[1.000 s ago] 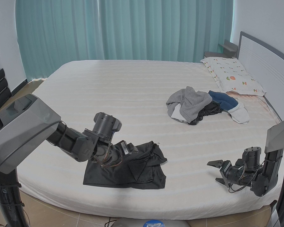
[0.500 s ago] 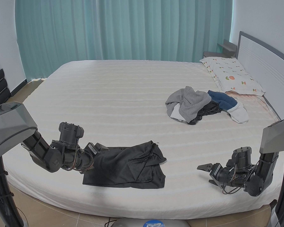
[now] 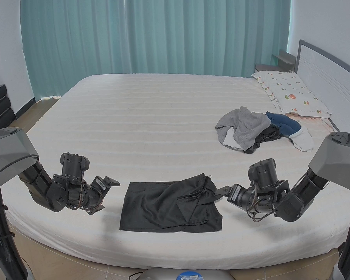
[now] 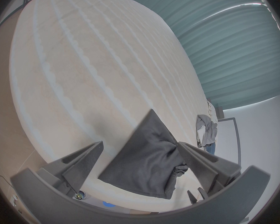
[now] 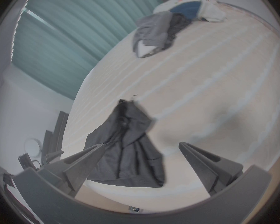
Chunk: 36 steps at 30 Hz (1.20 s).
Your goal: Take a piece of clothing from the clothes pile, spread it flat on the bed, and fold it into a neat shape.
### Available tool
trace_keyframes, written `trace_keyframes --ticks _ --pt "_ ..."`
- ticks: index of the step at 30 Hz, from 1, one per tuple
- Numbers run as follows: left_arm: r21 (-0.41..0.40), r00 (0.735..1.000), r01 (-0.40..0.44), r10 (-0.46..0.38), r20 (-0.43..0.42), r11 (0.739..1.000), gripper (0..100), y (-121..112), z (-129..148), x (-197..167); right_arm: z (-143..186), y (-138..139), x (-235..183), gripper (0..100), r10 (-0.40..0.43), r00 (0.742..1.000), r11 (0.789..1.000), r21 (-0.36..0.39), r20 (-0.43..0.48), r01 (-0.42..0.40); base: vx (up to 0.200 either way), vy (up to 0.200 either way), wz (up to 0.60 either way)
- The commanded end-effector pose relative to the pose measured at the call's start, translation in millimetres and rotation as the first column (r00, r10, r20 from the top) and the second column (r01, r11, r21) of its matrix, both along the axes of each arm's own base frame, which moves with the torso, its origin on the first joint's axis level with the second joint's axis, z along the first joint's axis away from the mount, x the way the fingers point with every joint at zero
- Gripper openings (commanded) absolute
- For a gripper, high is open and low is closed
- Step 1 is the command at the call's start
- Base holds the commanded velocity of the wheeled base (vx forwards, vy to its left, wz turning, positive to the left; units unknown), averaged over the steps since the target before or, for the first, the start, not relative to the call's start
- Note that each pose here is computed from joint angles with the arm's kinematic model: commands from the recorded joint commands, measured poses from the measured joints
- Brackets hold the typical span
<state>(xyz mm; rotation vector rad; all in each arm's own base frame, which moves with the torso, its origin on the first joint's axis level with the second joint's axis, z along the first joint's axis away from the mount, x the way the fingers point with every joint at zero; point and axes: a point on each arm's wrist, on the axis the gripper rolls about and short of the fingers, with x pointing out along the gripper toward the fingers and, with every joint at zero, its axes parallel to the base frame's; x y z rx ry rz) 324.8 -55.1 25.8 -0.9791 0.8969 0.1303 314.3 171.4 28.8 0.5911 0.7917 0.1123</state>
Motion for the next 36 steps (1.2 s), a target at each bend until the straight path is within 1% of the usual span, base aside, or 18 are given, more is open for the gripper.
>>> trace_keyframes --ticks 1,2,3,4,6,7,9,10,12,13,14,16,19,23,30,33,34,36 --pt "0.003 1.000 -0.010 0.010 -0.019 1.000 100 4 -7 2 9 28 4 100 0.067 0.997 0.996 -0.066 0.048 -0.064 0.000 0.200 0.00" --pt "0.004 1.000 -0.009 0.009 -0.019 1.000 100 4 -7 2 7 30 5 100 0.074 0.996 0.994 -0.083 0.043 -0.071 0.000 0.200 0.00" --pt "0.004 1.000 -0.009 0.009 -0.019 1.000 100 4 -7 2 7 30 5 100 0.074 0.996 0.994 -0.083 0.043 -0.071 0.000 0.200 0.00" --pt "0.004 1.000 -0.007 0.007 -0.022 1.000 100 4 -8 2 4 38 7 100 0.078 0.996 0.992 -0.102 0.042 -0.073 0.000 0.200 0.00" --pt "0.004 1.000 -0.007 0.007 -0.020 1.000 100 4 -8 2 3 41 9 100 0.076 0.996 0.991 -0.112 0.044 -0.070 0.000 0.200 0.00" --pt "0.005 1.000 -0.006 0.006 -0.022 1.000 100 4 -8 1 0 44 11 100 0.071 0.997 0.989 -0.129 0.041 -0.065 0.000 0.200 0.00" --pt "0.006 1.000 -0.005 0.005 -0.023 1.000 100 4 -9 1 -4 50 13 100 0.088 0.996 0.985 -0.150 0.032 -0.082 0.000 0.200 0.00" --pt "0.006 1.000 -0.005 0.005 -0.023 1.000 100 4 -9 1 -5 50 13 100 0.088 0.996 0.985 -0.152 0.031 -0.082 0.000 0.000 0.00" --pt "0.008 1.000 -0.006 0.006 -0.024 1.000 100 4 -9 1 -6 54 17 100 0.084 0.996 0.980 -0.181 0.033 -0.077 0.000 0.000 0.00" --pt "0.008 1.000 -0.006 0.006 -0.024 1.000 100 4 -9 1 -6 54 17 100 0.084 0.996 0.980 -0.181 0.033 -0.077 0.000 0.000 0.00" --pt "0.008 1.000 -0.004 0.005 -0.025 1.000 100 3 -9 1 -8 54 19 100 0.073 0.997 0.970 -0.232 0.021 -0.066 0.000 0.000 0.00" --pt "0.008 1.000 -0.006 0.006 -0.024 1.000 100 4 -9 1 -13 55 20 100 0.069 0.998 0.960 -0.273 0.009 -0.064 0.000 0.000 0.00" --pt "0.008 1.000 -0.006 0.006 -0.024 1.000 100 4 -9 1 -13 54 20 100 0.064 0.998 0.957 -0.283 0.005 -0.060 0.000 0.000 0.00" --pt "0.005 1.000 -0.006 0.006 -0.022 1.000 100 4 -8 2 -16 48 24 100 0.029 0.999 0.946 -0.324 0.017 -0.022 0.000 0.000 0.00" --pt "0.005 1.000 -0.006 0.006 -0.022 1.000 100 4 -8 2 -24 46 25 100 0.029 1.000 0.939 -0.344 -0.002 -0.028 0.000 0.000 0.00" --pt "0.005 1.000 -0.006 0.006 -0.020 1.000 100 3 -8 2 -26 44 22 100 0.038 0.999 0.931 -0.364 -0.018 -0.042 0.000 0.000 0.00" --pt "0.005 1.000 -0.008 0.008 -0.020 1.000 100 4 -8 2 -27 42 22 0 0.037 0.999 0.928 -0.370 -0.025 -0.044 0.000 0.000 0.00" --pt "0.005 1.000 -0.006 0.006 -0.020 1.000 100 3 -8 2 -26 39 21 0 0.031 0.999 0.926 -0.376 -0.036 -0.042 0.000 0.000 0.00"
